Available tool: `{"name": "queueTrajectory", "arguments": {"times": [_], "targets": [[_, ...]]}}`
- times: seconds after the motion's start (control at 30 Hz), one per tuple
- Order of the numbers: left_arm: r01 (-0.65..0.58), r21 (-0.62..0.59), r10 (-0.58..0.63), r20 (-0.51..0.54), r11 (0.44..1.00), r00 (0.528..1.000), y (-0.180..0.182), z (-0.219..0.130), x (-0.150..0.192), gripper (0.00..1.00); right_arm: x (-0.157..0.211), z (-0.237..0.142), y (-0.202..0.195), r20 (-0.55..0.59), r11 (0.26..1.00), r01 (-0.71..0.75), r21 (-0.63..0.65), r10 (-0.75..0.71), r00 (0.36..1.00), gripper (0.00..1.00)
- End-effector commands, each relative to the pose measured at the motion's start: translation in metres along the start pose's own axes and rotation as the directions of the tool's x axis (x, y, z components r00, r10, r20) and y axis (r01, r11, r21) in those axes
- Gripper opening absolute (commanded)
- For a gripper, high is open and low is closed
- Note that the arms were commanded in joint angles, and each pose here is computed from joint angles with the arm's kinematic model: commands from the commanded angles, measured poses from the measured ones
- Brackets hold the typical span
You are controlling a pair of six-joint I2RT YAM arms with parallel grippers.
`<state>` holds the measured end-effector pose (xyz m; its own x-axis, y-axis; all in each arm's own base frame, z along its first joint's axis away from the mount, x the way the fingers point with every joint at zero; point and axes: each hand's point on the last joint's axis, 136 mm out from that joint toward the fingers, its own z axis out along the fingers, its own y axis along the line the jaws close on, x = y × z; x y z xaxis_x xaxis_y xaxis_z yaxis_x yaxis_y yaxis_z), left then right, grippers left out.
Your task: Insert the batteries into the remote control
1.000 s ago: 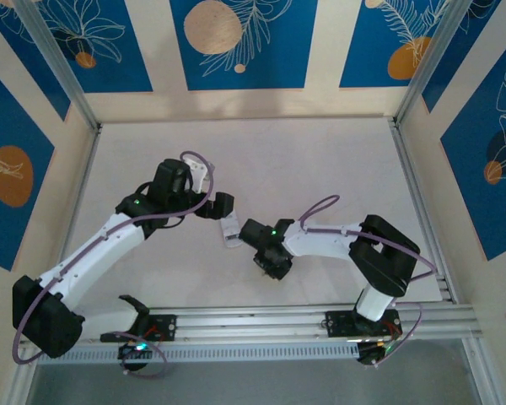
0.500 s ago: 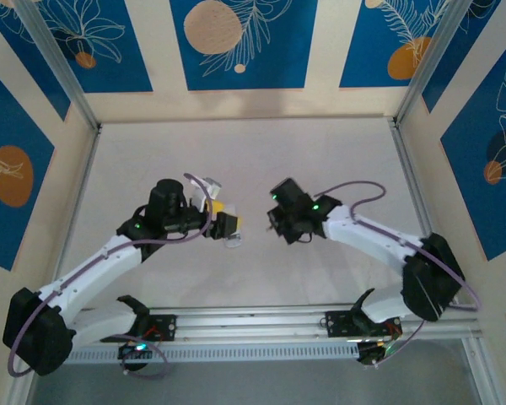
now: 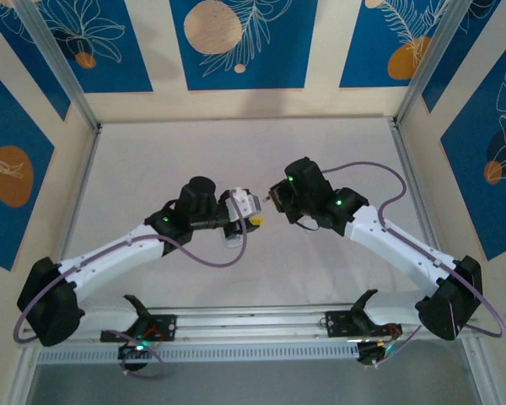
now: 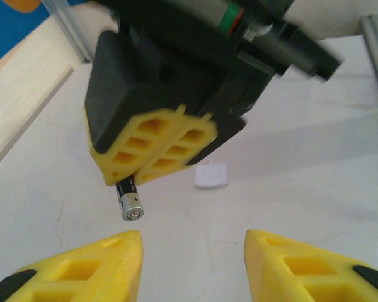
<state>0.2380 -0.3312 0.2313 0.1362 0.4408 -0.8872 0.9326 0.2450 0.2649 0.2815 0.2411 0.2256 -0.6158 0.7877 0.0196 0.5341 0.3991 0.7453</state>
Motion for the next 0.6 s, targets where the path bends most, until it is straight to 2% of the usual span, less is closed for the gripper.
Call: {"name": "queueTrajectory", "arguments": {"times": [0.0, 0.17, 0.57], "targets": [[-0.084, -0.113, 0.089, 0.036, 0.990, 0.995, 0.019, 0.008, -0.019, 0.41, 0.005, -0.008, 0.006, -0.013, 0.999, 0.024, -0.044, -0.025, 1.000, 0.06], [-0.080, -0.179, 0.089, 0.047, 0.981, 0.995, 0.031, 0.013, -0.022, 0.40, 0.005, -0.010, 0.003, -0.011, 0.999, 0.029, -0.042, -0.030, 1.000, 0.06], [-0.068, -0.207, 0.080, 0.048, 0.976, 0.996, 0.040, 0.018, -0.026, 0.42, 0.007, -0.006, -0.008, -0.027, 1.000, 0.018, -0.021, -0.019, 0.999, 0.06]]}}
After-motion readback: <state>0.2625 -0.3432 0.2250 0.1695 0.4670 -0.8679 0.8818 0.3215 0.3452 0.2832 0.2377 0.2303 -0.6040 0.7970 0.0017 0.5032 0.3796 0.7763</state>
